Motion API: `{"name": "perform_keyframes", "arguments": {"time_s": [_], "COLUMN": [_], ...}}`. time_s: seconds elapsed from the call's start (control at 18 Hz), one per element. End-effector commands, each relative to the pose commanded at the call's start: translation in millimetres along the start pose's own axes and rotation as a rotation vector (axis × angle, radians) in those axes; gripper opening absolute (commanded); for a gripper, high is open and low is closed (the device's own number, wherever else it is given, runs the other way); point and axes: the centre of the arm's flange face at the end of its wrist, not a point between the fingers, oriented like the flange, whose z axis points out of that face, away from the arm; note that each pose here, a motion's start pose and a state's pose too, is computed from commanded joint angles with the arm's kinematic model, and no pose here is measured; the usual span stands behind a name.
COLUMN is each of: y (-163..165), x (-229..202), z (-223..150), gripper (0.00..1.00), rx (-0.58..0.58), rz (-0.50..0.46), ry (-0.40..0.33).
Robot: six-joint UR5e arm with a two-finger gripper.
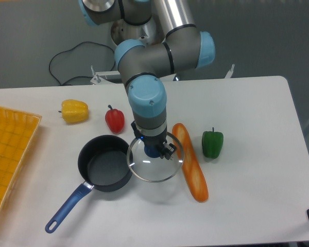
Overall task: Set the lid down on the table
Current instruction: 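Hold the glass lid by its knob above the table beside the baguette, then carry the glass lid over the baguette and green pepper toward open table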
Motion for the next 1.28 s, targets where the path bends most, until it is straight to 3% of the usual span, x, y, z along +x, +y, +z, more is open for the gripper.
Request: {"name": "perform_keyframes", "arguments": {"time_s": [0.5,1.28], "y": [16,104], "x": [-17,-78], "z": [3,17], "gripper": [0.56,0.56], "rx": [-0.006,-0.005], "rz": [0.093,0.264], "ry": [-0.004,0.010]}}
